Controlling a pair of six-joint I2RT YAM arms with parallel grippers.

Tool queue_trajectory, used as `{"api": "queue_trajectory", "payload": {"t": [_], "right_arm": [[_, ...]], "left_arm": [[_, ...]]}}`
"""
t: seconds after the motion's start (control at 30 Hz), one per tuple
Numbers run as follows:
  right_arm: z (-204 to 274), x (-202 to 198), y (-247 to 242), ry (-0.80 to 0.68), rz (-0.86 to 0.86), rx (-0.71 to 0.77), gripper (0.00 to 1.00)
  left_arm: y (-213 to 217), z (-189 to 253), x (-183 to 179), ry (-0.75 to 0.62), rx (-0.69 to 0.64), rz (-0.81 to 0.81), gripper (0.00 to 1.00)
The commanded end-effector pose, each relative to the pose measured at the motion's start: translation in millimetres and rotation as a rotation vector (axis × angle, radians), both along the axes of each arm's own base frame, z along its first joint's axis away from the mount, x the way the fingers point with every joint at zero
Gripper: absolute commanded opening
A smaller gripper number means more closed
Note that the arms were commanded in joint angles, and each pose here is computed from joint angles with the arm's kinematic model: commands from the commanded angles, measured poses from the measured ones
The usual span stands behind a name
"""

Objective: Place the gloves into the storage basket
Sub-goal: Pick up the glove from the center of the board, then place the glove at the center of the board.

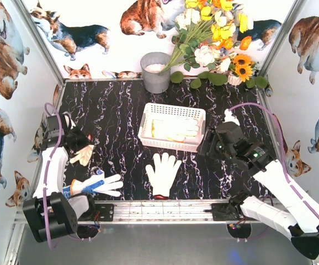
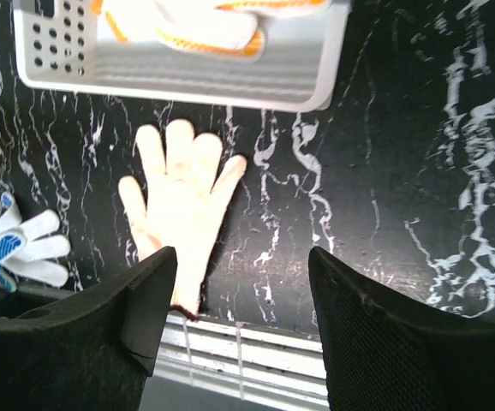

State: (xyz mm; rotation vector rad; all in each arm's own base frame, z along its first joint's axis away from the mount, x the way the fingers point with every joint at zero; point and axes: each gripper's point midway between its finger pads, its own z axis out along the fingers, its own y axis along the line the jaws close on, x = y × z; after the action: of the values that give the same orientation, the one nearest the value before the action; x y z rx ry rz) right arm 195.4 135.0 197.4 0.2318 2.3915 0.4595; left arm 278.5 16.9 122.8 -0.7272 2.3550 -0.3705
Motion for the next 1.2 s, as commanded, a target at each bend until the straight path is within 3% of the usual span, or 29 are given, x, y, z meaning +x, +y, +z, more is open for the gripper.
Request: {"api": "queue_trajectory", "payload": {"t": [0.0,0.23,0.37,0.53,0.77,0.87,1.0,1.17], "right_arm": [[11,9,31,-0.056,0.082,0.142,0.65],[13,-9,63,0.007,0.173,0.319,0.65],[26,-27,89,-0.011,0.277,0.435,0.65],[24,-46,110,0.019,0.382,0.423,0.69],[35,-65,140,-0.007,0.496,0.404,0.70],[33,-66,146,-0.019,0.513,0.400,0.71],[-9,-61,133,0.036,0.409,0.309,0.70],[-41,-67,136,0.101,0.371,0.322,0.67]], "left_arm": [[-31,17,5,-0.121,-0.100,-0.157,0.00],[-84,34,-13,-0.217,-0.254,-0.415,0.00],[-113,44,-30,-0.225,-0.264,-0.572,0.00],[-151,73,-48,-0.284,-0.276,-0.713,0.00],[-196,103,-81,-0.320,-0.407,-0.866,0.00],[-207,113,-80,-0.349,-0.424,-0.886,0.00],[-219,119,-77,-0.367,-0.455,-0.903,0.00],[-210,120,-64,-0.402,-0.365,-0.832,0.00]]}}
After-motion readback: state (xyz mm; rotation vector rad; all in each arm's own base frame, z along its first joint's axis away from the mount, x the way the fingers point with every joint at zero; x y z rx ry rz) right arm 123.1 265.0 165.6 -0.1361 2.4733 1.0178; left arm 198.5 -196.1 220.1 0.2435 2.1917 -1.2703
